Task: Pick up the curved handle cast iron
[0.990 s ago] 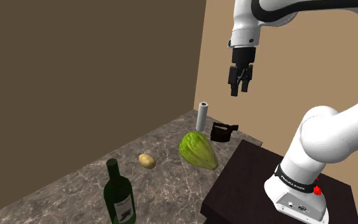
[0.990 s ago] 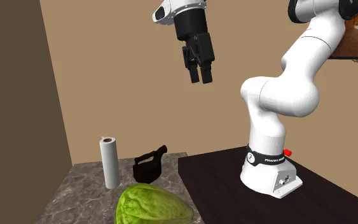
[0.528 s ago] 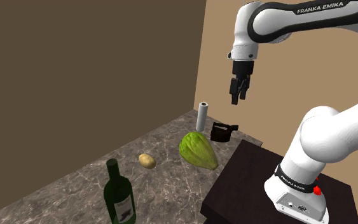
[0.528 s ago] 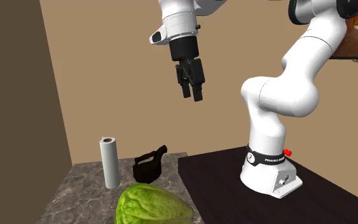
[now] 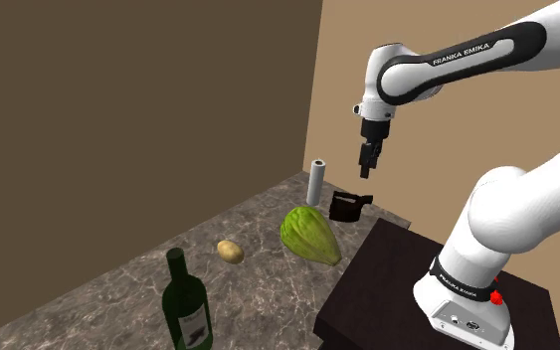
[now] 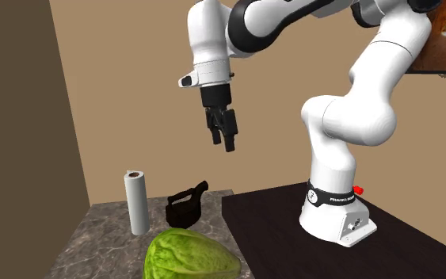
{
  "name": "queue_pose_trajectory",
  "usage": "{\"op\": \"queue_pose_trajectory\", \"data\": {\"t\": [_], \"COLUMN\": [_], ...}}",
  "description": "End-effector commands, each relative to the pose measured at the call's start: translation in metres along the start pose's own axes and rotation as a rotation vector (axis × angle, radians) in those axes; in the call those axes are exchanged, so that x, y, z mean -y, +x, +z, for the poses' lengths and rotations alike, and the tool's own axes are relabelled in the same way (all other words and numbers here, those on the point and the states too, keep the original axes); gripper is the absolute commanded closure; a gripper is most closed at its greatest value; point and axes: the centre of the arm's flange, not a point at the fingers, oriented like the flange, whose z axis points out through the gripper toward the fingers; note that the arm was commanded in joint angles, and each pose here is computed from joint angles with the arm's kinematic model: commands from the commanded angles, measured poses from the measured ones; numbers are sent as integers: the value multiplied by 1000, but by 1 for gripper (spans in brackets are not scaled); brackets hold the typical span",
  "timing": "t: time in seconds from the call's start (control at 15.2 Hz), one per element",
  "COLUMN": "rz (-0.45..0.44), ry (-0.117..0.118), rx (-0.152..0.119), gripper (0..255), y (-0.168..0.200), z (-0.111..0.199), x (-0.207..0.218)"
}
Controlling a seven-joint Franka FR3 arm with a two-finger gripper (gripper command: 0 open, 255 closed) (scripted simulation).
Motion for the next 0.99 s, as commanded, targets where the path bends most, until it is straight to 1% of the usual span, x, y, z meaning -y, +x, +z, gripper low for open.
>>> {"op": "queue_pose_trajectory", "data": {"t": [0.0, 0.46, 0.92], "rz": [-29, -119, -210], "ry": [-8, -31, -55], "rx": [-13, -50, -86], "gripper": [0, 0, 0], "y": [3, 25, 56], "z": [18, 78, 135], "x": [-19, -81, -142]}}
